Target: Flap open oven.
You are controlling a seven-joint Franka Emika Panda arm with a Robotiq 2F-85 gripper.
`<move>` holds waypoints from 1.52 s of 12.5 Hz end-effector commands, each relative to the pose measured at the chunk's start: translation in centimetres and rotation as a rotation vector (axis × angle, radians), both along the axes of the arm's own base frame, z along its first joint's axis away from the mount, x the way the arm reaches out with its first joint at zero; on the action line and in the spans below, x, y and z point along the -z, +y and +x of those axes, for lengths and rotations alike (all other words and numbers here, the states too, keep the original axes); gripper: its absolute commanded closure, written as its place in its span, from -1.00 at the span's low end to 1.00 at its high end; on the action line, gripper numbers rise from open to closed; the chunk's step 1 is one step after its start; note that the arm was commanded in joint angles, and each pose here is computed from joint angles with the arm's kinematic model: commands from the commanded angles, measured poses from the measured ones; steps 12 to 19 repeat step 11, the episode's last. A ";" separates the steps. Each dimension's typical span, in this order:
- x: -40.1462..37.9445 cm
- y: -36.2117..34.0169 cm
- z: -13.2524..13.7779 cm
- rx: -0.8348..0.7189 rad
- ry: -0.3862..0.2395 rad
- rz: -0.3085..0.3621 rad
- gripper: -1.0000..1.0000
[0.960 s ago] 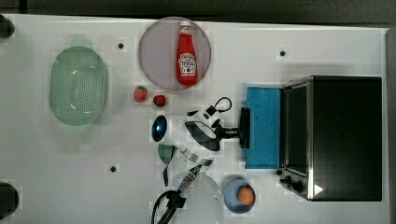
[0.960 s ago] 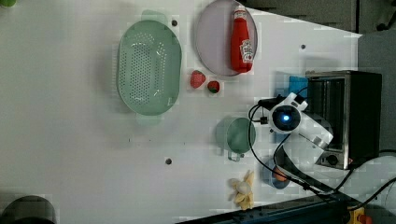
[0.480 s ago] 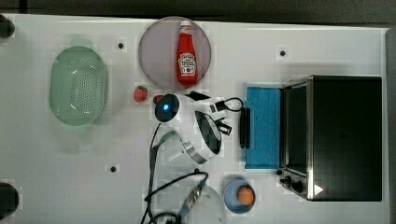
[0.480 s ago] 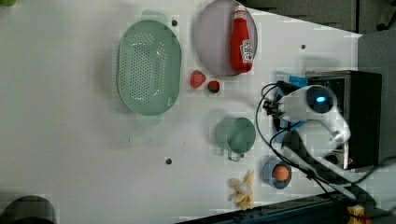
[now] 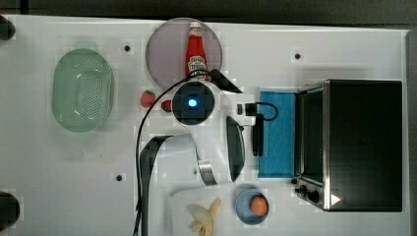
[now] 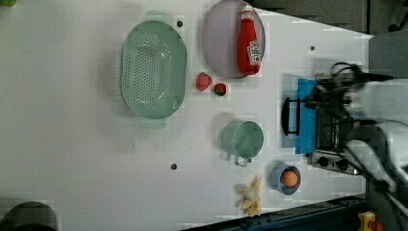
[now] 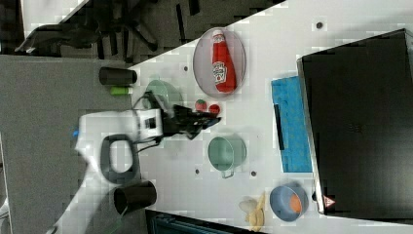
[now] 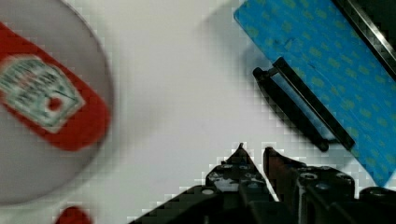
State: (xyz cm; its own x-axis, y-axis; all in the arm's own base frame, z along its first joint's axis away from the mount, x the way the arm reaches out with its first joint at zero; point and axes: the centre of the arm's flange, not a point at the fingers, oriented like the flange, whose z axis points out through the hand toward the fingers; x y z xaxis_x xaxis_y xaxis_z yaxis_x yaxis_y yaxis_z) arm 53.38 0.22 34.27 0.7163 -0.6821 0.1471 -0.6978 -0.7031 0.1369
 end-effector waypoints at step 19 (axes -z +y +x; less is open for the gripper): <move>-22.9 -2.7 -7.7 0.222 -0.041 0.183 0.65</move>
